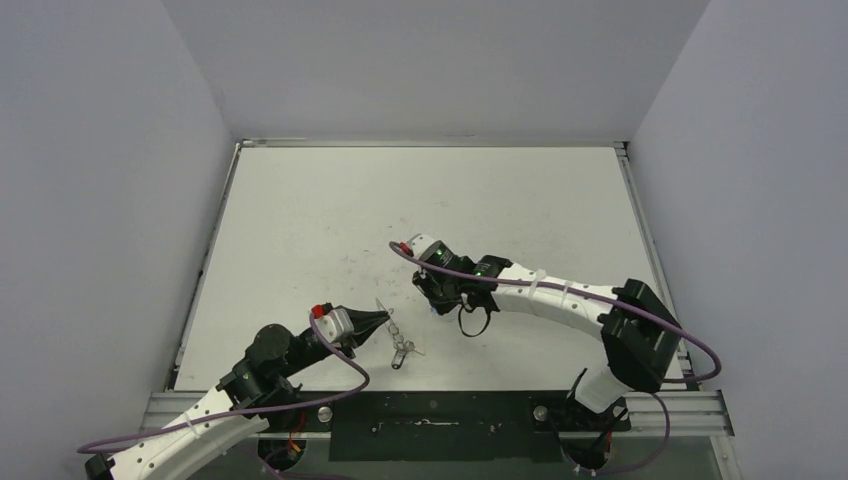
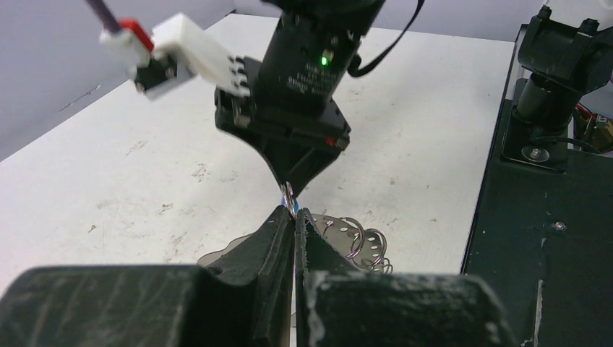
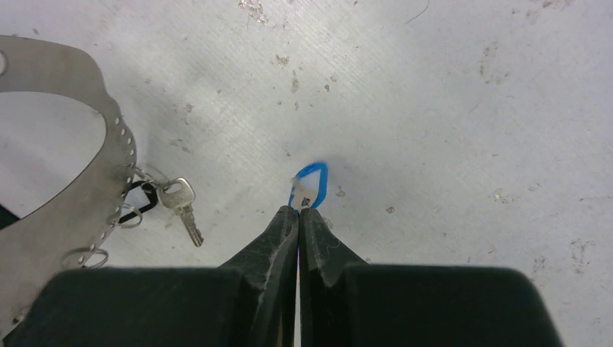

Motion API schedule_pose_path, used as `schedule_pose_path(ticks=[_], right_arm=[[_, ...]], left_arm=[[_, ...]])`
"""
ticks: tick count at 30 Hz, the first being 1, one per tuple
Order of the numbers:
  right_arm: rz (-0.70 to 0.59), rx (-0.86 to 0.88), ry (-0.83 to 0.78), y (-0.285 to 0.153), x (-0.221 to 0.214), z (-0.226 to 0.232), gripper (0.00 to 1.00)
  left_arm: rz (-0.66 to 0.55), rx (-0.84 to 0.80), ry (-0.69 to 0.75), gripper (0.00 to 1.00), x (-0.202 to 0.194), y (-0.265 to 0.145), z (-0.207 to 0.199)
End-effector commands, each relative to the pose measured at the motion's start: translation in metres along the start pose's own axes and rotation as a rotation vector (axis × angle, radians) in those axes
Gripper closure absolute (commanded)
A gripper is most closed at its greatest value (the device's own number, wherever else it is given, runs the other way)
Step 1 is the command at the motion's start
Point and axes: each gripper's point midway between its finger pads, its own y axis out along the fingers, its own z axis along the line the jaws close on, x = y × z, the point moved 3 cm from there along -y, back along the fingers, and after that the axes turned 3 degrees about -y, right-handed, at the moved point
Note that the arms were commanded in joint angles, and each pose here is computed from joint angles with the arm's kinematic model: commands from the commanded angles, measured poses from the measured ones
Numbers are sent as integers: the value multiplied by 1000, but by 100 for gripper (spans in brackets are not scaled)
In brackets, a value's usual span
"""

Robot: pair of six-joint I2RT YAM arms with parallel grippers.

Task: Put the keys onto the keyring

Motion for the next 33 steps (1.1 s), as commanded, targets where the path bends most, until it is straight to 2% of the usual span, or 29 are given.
schedule_pose_path(ticks=[1,12,16,24,33], right_arm=[[-92,143,11,-29,14,2,100],[-265,512,-126,-94,30,39,100],[-307,596,-164,-108,35,50,100],[-352,634,-199,-117,44,59,100],[-438,631,-227,-138,62,60,100]], left_arm=[[-58,-12,17,100,18,2,-1],[3,-53,40,100,10,11,-4],[-16,-84,45,100,11,15,-7],[-32,-91,49,100,15,16,-8],[-139,-89,37,100,30,15,-10]])
